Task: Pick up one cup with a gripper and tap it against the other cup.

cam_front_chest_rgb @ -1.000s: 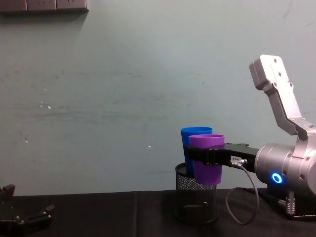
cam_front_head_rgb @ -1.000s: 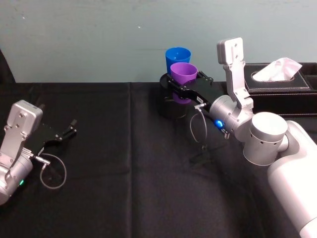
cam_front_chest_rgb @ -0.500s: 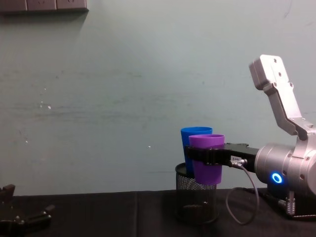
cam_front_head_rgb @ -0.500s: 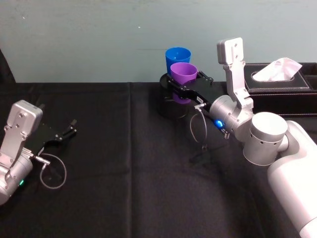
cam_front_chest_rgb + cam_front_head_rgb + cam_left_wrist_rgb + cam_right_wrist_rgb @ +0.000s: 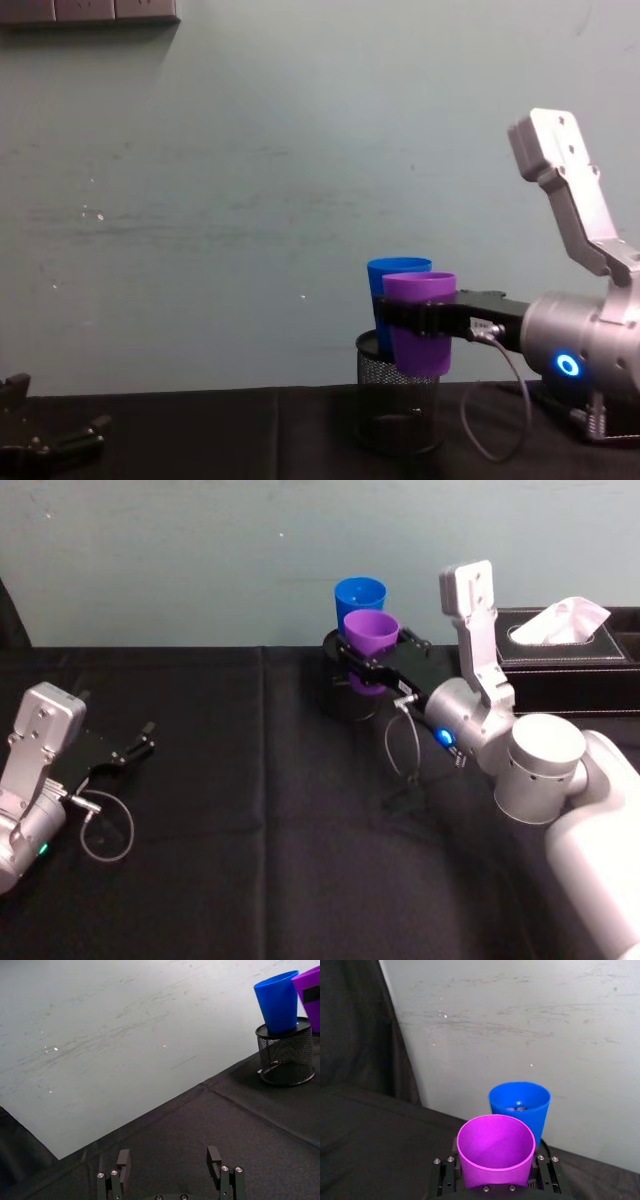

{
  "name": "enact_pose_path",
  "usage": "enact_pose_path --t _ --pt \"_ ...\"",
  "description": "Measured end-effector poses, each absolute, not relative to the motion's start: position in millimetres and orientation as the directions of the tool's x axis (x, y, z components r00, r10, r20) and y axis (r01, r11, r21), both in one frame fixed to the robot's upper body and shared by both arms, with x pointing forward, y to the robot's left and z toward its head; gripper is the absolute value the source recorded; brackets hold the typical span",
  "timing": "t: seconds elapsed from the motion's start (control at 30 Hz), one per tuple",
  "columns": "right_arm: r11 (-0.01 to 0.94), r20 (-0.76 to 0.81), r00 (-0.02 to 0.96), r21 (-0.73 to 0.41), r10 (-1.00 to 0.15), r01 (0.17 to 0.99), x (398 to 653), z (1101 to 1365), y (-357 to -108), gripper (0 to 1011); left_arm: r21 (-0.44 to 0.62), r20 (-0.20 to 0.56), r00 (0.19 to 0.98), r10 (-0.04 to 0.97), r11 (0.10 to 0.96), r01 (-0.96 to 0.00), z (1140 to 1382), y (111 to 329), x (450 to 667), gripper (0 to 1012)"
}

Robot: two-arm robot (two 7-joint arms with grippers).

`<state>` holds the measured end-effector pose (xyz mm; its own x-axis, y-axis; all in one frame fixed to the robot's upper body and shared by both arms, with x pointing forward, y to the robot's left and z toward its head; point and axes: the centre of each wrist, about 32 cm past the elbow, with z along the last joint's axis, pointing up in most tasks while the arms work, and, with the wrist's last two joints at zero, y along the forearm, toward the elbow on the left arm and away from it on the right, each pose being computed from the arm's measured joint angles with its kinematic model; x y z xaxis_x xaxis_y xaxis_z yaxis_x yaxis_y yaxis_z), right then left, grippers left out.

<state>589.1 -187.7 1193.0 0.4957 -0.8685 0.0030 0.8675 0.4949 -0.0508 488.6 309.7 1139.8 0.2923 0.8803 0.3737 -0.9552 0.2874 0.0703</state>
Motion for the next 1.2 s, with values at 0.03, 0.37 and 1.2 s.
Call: enact_pose_path --t 0.03,0.37,1.2 --pt "0.497 0.006 0.497 -0.050 -0.867 0.867 586.1 1192.6 -188.1 734 0.070 0.374 0.292 0.880 0.287 -0.955 1139.8 309.7 488.6 1000" --pt "0.506 0.011 0.506 -0.035 -0.862 0.862 534.4 1183.4 -194.5 734 0.070 0.374 0.292 0.880 0.287 -0.955 1139.8 309.7 488.6 1000" --pt "0.422 0.052 0.421 0.014 -0.906 0.907 471.1 1087.1 -186.8 734 0.070 0.374 0.292 0.880 0.287 -0.955 1139.8 309.7 488.6 1000"
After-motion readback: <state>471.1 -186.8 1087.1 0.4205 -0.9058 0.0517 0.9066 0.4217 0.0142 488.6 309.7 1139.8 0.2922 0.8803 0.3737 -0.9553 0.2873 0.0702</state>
